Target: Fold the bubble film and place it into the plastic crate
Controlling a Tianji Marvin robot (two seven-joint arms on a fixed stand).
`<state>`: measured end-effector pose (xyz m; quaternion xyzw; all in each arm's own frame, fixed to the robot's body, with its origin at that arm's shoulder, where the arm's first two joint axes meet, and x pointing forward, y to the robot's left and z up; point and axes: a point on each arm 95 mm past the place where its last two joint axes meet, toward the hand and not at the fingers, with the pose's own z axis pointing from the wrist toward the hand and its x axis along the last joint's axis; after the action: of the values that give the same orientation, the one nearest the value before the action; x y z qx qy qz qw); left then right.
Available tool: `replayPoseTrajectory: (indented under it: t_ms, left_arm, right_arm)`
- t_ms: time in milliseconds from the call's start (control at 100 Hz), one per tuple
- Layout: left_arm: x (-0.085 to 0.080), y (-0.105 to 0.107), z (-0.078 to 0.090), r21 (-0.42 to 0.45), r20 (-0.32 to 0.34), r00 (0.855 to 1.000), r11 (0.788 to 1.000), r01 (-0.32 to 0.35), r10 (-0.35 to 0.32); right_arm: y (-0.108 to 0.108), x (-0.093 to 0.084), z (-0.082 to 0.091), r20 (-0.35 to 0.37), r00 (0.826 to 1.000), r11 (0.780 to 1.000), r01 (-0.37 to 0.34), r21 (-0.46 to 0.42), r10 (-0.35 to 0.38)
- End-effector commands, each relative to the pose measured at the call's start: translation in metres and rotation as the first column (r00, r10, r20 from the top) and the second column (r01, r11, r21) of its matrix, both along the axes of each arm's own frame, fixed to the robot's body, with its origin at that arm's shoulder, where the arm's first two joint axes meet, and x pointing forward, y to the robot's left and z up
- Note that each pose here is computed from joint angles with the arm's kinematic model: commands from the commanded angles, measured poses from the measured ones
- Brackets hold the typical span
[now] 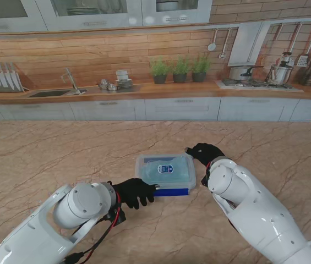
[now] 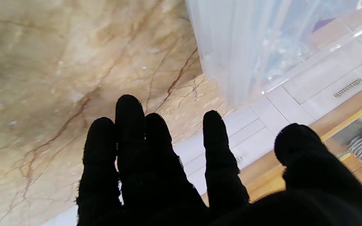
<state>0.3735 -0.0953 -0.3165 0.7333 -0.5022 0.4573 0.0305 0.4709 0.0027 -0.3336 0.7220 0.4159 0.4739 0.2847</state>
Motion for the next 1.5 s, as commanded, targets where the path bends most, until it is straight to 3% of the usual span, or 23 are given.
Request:
replayPoseTrajectory:
  t_ms: [0,250,480,690,990,1230,1350,1490]
  left_arm:
    - [-0.005,-0.004,-0.002,-0.005,-0.014,1.000,1.000,0.001,-0.001]
    - [0.000,-0.004,-0.008,0.022,-0.031,0.999,0.999,-0.035,0.036]
    - [0.011,-0.004,-0.010,0.054,-0.029,0.998,0.997,-0.061,0.063]
    - [0.021,-0.002,-0.008,0.149,0.041,0.995,0.984,-0.094,0.089]
    - [0.040,0.002,-0.005,0.314,0.079,0.992,0.942,-0.115,0.095]
    - [0.052,0.001,-0.008,0.406,0.116,0.988,0.903,-0.140,0.101]
    - [0.058,-0.001,-0.010,0.431,0.133,0.986,0.890,-0.148,0.100]
    - [0.060,-0.001,-0.011,0.444,0.137,0.986,0.884,-0.149,0.097]
  right_arm:
    - [0.010,0.006,0.004,0.019,1.000,1.000,-0.020,0.013,0.020]
    - [0.025,0.011,-0.002,-0.051,0.995,0.996,-0.090,0.030,0.091]
    - [0.024,-0.005,-0.003,-0.104,0.985,0.990,-0.141,-0.018,0.139]
    - [0.020,-0.024,-0.001,-0.139,0.975,0.981,-0.185,-0.057,0.176]
    - [0.021,-0.052,0.002,-0.215,0.943,0.963,-0.268,-0.032,0.255]
    - [0.018,-0.069,0.018,-0.275,0.910,0.949,-0.313,0.036,0.311]
    - [0.012,-0.071,0.028,-0.267,0.919,0.957,-0.283,0.071,0.291]
    - [0.006,-0.065,0.035,-0.221,0.950,0.973,-0.200,0.112,0.220]
